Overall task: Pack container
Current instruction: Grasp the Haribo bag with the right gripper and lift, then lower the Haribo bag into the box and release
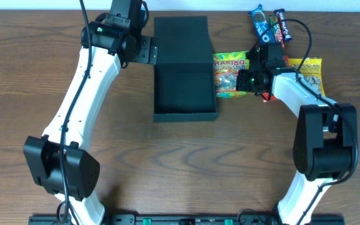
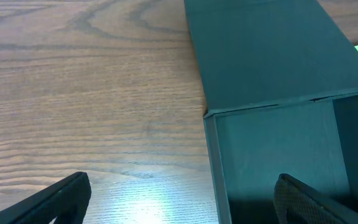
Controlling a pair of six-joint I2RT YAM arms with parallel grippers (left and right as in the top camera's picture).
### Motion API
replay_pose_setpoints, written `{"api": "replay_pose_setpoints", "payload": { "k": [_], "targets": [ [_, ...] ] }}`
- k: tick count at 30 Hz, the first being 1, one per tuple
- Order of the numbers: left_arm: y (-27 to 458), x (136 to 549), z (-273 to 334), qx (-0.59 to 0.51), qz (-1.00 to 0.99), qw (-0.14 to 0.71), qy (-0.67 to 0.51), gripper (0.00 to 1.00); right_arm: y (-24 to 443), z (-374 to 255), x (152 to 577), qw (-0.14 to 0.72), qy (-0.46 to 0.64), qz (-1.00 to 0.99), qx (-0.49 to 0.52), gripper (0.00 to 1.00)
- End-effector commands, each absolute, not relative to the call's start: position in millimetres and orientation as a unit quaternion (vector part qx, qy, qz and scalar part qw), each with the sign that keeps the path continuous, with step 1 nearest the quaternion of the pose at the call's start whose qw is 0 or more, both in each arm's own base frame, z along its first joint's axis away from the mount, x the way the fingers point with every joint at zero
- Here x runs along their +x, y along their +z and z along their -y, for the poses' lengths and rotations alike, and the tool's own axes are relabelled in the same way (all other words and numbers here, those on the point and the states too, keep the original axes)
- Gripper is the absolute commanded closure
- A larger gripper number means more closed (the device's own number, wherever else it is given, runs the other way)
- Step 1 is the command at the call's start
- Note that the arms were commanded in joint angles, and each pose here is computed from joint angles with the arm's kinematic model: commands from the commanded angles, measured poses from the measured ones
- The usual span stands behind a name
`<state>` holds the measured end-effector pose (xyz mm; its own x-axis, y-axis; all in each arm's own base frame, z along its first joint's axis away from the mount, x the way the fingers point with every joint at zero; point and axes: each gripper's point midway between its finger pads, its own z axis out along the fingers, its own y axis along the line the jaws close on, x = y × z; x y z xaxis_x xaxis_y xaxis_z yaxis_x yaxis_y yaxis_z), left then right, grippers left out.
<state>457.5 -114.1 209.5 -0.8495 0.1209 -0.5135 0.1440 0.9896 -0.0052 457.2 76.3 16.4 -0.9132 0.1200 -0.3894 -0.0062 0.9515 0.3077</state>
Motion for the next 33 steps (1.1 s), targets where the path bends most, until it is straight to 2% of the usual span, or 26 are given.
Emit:
{"api": "replay_pose_setpoints", "payload": {
  "k": [1,12,19,25,33],
  "targets": [
    [210.0,461.6,103.8,0.066,-0.961,0.267,-0.017,0.05,44.0,-94.9,461.8,0.211,0.217,-0.952,0.046,0.99],
    [234.6,475.2,70.5,0.029,-0.954,0.298,-0.011,0.05,179.5,-73.2,466.3,0.337,0.167,-0.925,0.056,0.98],
    [240.5,479.8,45.7,0.004,-0.952,0.305,-0.004,0.05,257.2,-111.9,439.1,0.401,0.211,-0.891,0.02,0.99],
    [242.6,481.0,27.8,-0.014,-0.951,0.308,0.001,0.05,245.6,-177.0,413.7,0.347,0.262,-0.9,0.001,0.99],
    [245.2,484.7,24.1,-0.018,-0.948,0.316,0.002,0.05,181.5,-257.4,395.3,0.248,0.289,-0.925,0.015,0.99]
  ]
}}
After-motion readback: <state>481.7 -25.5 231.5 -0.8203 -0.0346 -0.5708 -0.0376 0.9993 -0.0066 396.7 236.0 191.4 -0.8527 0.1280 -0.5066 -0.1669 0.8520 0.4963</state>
